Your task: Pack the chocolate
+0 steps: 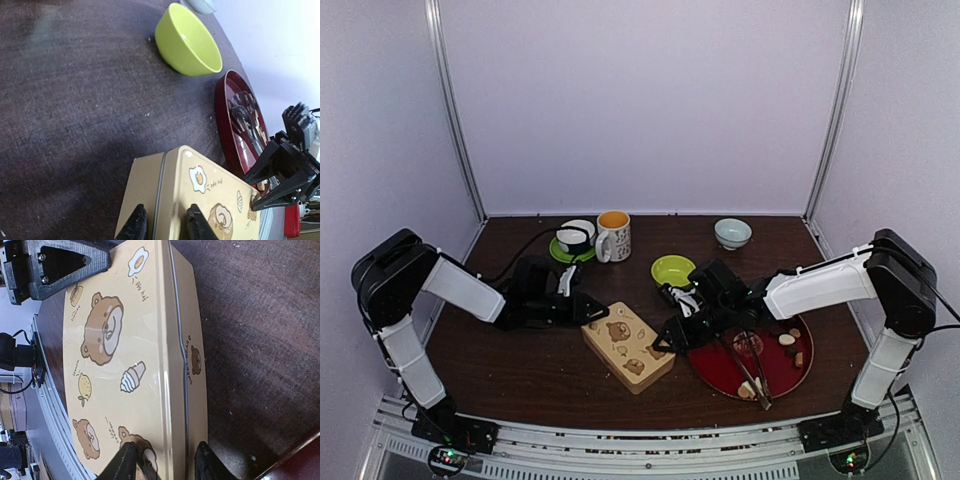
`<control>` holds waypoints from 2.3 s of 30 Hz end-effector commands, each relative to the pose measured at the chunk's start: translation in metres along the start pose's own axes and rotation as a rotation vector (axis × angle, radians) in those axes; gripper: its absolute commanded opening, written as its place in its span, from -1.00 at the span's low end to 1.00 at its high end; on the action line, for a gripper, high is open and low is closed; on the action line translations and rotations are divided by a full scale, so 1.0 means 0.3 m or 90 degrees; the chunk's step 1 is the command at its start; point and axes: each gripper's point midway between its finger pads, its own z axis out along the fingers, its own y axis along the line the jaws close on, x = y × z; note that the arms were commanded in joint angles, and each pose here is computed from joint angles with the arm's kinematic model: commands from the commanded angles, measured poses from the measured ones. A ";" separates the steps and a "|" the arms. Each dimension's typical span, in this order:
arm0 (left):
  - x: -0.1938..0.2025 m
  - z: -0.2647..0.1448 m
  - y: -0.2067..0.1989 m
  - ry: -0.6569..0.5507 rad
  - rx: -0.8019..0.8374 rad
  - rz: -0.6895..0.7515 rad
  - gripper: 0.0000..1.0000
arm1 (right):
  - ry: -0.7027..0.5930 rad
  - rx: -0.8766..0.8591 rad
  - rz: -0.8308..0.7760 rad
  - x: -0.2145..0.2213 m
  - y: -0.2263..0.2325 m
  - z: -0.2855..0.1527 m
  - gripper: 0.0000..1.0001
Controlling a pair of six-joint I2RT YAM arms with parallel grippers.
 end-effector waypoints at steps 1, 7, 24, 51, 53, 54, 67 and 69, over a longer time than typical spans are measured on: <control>0.236 -0.015 0.189 0.083 -0.099 -0.079 -0.51 | 0.020 0.022 0.008 0.022 -0.028 0.014 -0.21; 0.281 -0.025 0.222 0.083 -0.111 -0.081 -0.60 | 0.019 0.020 0.007 0.021 -0.022 0.012 -0.21; 0.310 -0.070 0.207 0.070 -0.103 -0.091 0.10 | 0.009 0.025 0.003 0.020 -0.017 0.002 -0.22; 0.250 -0.216 -0.011 0.071 -0.034 -0.106 0.79 | 0.023 0.021 -0.008 0.037 -0.011 0.020 -0.21; 0.268 -0.210 0.008 0.082 -0.045 -0.117 0.73 | 0.024 0.022 -0.006 0.040 -0.015 0.022 -0.21; 0.274 -0.206 0.013 0.084 -0.043 -0.120 0.69 | 0.024 0.021 -0.007 0.038 -0.014 0.022 -0.21; 0.342 -0.200 0.057 0.099 -0.041 -0.153 -0.34 | 0.025 0.019 -0.007 0.042 -0.006 0.020 -0.21; 0.357 -0.205 0.066 0.102 -0.047 -0.156 -0.39 | 0.024 0.018 -0.006 0.040 -0.004 0.018 -0.21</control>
